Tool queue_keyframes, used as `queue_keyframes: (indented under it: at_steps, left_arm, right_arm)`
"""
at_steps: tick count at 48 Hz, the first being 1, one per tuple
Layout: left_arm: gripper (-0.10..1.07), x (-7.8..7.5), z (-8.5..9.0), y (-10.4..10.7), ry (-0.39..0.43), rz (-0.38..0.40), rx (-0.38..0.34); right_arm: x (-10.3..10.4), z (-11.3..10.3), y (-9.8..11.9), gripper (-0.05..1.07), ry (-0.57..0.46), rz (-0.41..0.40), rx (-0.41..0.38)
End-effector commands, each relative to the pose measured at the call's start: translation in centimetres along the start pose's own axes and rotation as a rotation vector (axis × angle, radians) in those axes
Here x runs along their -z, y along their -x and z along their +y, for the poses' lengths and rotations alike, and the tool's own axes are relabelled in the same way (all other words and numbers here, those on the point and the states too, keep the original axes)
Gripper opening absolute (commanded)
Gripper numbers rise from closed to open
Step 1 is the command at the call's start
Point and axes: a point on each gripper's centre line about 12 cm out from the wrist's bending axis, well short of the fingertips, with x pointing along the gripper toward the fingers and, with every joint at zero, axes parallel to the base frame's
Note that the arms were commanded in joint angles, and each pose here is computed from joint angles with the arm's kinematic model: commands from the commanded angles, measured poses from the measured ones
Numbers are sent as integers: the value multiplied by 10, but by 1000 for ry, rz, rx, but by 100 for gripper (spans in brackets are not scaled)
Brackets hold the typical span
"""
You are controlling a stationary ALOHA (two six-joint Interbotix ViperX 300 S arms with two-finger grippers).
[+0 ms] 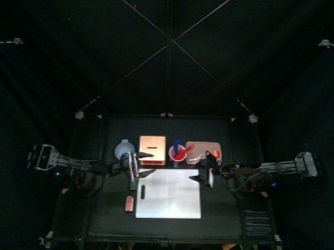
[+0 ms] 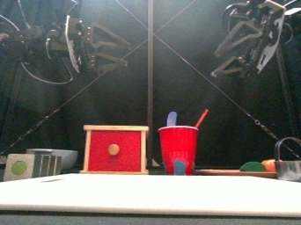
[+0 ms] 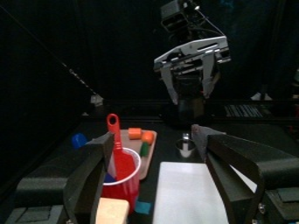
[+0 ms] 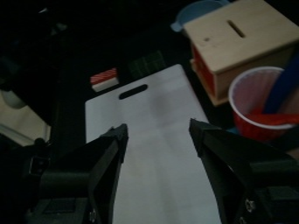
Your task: Pick up sushi roll
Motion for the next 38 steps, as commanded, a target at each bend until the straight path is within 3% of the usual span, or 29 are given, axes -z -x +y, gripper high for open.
queue_keyframes:
  at_steps: [1, 8, 38]
  left_arm:
    - [102, -6, -3, 0, 32, 24, 19]
    - [102, -6, -4, 2, 61, 43, 29]
    - [102, -5, -6, 4, 40, 42, 44]
  right_arm:
    - [-9, 5, -4, 90, 4, -17, -25]
    - [-7, 5, -10, 90, -10, -3, -22]
    - [-11, 6, -15, 90, -11, -2, -23]
